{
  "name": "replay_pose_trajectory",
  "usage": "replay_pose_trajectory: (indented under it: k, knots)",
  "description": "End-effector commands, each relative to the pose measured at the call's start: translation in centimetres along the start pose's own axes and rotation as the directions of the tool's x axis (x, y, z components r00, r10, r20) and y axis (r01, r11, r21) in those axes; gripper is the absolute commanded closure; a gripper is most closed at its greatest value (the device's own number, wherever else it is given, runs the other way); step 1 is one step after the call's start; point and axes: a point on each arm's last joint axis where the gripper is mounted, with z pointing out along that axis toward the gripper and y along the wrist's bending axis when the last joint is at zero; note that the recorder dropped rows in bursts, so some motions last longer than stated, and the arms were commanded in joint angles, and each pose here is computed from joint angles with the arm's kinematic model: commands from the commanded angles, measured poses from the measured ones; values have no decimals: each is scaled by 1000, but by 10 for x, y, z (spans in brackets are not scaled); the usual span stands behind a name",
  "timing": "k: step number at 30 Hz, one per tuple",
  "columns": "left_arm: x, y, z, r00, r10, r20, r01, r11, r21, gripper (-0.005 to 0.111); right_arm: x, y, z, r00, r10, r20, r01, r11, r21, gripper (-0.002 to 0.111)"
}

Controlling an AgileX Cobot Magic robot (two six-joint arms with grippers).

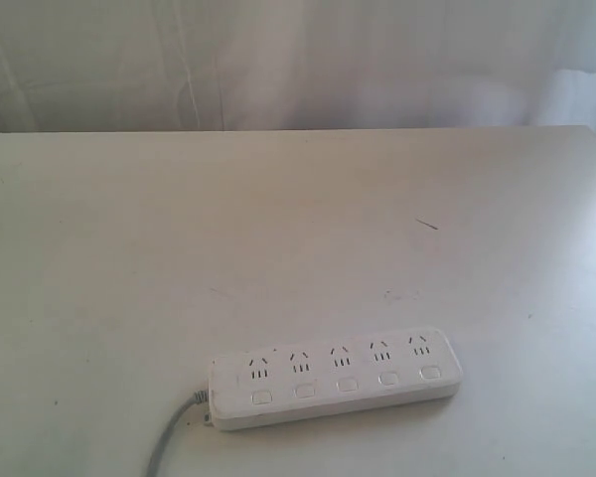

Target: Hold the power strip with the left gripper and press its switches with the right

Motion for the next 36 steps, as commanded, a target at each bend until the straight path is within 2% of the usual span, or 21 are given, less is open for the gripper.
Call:
replay_pose_trajectory:
  k: [1, 7, 10, 11, 13, 15, 17, 20, 22, 28, 30, 32, 34, 36]
  knots:
    - [5, -3, 0, 952, -301, -49, 302, 953, 16, 107, 1, -1, -1, 1000, -15, 0, 15, 1000, 9, 108]
    - [5, -2, 0, 955, -291, -53, 292, 956, 10, 107, 1, -1, -1, 1000, -15, 0, 15, 1000, 9, 108]
    - [7, 0, 0, 970, -233, -67, 233, 972, -13, 107, 1, -1, -1, 1000, -15, 0, 15, 1000, 9, 108]
    - [7, 2, 0, 982, -179, -66, 176, 984, -36, 107, 1, -1, -1, 1000, -15, 0, 15, 1000, 9, 108]
    - [8, 9, -1, 997, -9, -72, 2, 995, -95, 107, 1, -1, -1, 1000, -15, 0, 15, 1000, 9, 108]
    - [7, 15, -1, 972, 215, -100, -227, 964, -140, 107, 1, 0, -1, 1000, -15, 0, 15, 1000, 7, 108]
    - [7, 18, -2, 919, 371, -135, -389, 908, -152, 107, 1, 0, -1, 1000, -15, 0, 15, 1000, 7, 108]
    - [7, 18, -2, 863, 480, -156, -500, 855, -136, 107, 1, 0, -1, 1000, -15, 0, 15, 1000, 7, 108]
    - [7, 18, -2, 842, 515, -161, -536, 835, -129, 107, 1, 0, -1, 1000, -15, 0, 15, 1000, 7, 108]
    - [7, 18, -2, 837, 522, -161, -543, 830, -130, 107, 1, 0, -1, 1000, -15, 0, 15, 1000, 7, 108]
    - [7, 18, -2, 851, 501, -158, -521, 843, -135, 107, 1, 0, -1, 1000, -15, 0, 15, 1000, 7, 108]
    - [7, 18, -2, 906, 398, -140, -417, 897, -148, 107, 1, 0, -1, 1000, -15, 0, 15, 1000, 7, 108]
    - [7, 18, -2, 962, 248, -115, -265, 949, -169, 107, 1, 0, -1, 1000, -15, 0, 15, 1000, 7, 108]
    - [7, 18, -2, 994, 74, -82, -88, 978, -187, 107, 1, 0, -1, 1000, -15, 0, 15, 1000, 7, 108]
